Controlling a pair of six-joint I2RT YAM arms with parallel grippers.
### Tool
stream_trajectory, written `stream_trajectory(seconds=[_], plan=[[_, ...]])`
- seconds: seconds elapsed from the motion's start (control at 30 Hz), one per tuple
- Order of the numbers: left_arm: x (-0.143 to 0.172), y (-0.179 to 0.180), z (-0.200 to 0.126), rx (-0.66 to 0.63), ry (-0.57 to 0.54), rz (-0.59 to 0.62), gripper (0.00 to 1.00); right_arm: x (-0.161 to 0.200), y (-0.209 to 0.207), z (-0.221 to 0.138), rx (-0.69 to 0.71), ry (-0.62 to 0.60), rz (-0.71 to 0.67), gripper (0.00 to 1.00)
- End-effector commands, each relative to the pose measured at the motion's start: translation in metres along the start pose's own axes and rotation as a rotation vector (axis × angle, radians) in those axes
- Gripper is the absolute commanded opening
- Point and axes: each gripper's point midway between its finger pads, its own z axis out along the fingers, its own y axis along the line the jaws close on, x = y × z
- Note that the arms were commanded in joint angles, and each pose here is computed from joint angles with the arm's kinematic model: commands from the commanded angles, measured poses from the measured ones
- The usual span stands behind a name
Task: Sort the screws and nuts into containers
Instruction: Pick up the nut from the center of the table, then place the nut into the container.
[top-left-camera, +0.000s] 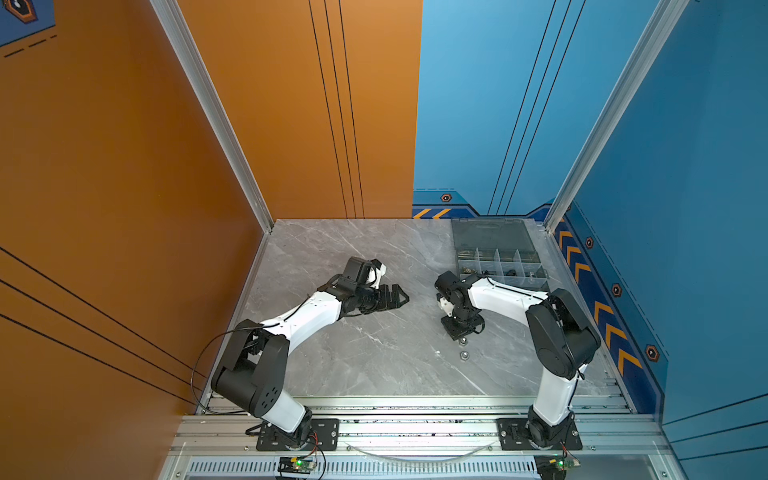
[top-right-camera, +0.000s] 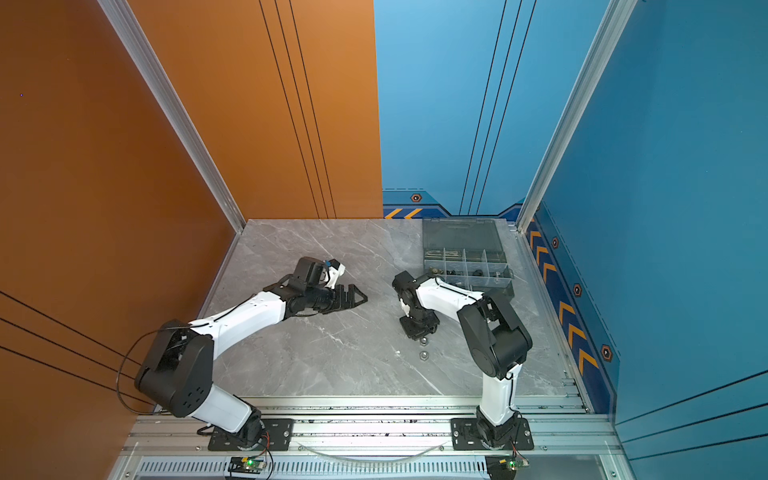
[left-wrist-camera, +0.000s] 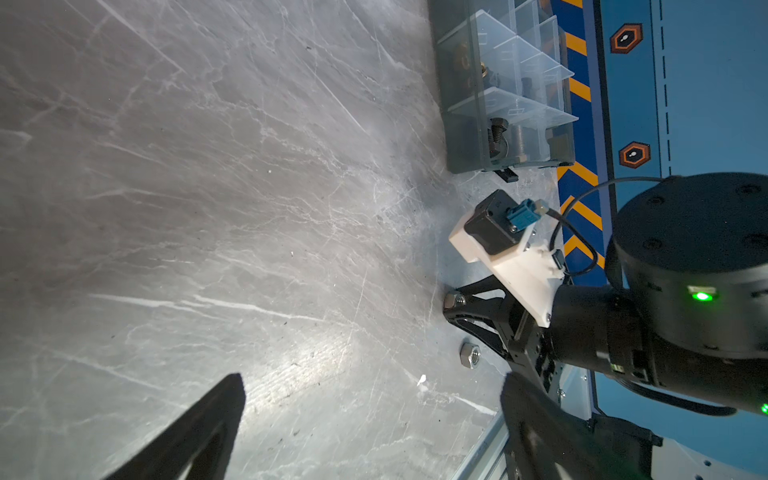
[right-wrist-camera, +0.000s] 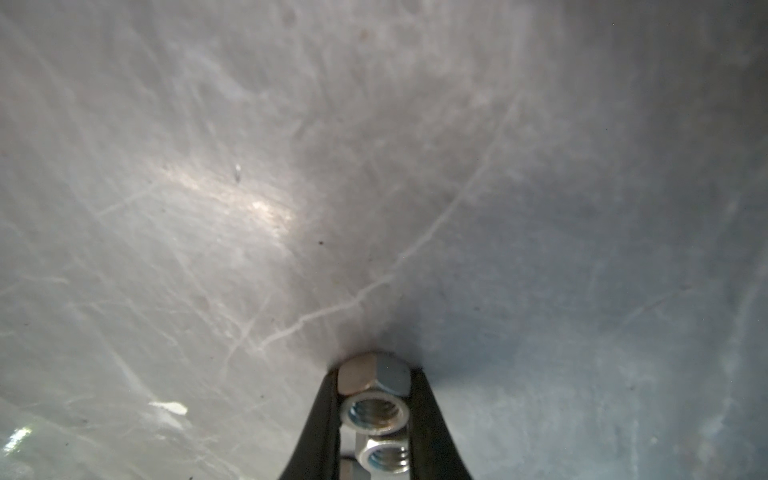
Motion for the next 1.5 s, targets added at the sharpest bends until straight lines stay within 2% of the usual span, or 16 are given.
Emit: stream_trajectory(seconds=[0.0,0.13,0.2,0.27,0.4,0.5,0.6,0.77,1.03,1.33,1.47], plan=[[0.001,-0.002,-0.006,0.009,-0.007,0.008,0.98,-0.013,0.006,-0.001,-0.076,-0.076,0.035,0.0],[0.0,-0.002,-0.007,0.01,-0.011,0.008,0.98,-0.039,-0.004,-0.041,-0.145,-0.249,0.09,0.0],[0.0,-0.002,-0.007,0.012,-0.011,0.007,0.98,-0.052,-0.023,-0.066,-0.162,-0.34,0.146,0.0],[-0.001,-0.003,-0.008,0.015,-0.013,0.008,0.98,-0.061,-0.052,-0.085,-0.144,-0.404,0.224,0.0],[-0.002,-0.005,-0.009,0.02,-0.015,0.01,0.98,-0.069,-0.138,-0.11,-0.051,-0.483,0.459,0.0],[-0.002,-0.005,-0.009,0.02,-0.017,0.012,0.98,-0.065,-0.199,-0.117,0.051,-0.51,0.606,0.0],[-0.002,-0.005,-0.009,0.021,-0.021,0.011,0.98,-0.062,-0.247,-0.118,0.09,-0.533,0.733,0.0],[-0.002,-0.005,-0.009,0.023,-0.018,0.01,0.98,-0.062,-0.295,-0.108,0.112,-0.544,0.859,0.0],[0.0,-0.006,-0.012,0.027,-0.016,0.014,0.98,-0.06,-0.341,-0.085,0.168,-0.53,0.965,0.0],[-0.002,-0.005,-0.012,0.026,-0.021,0.013,0.98,-0.062,-0.362,-0.073,0.168,-0.531,0.993,0.0],[-0.003,-0.005,-0.011,0.028,-0.021,0.012,0.98,-0.065,-0.36,-0.067,0.167,-0.513,0.975,0.19]])
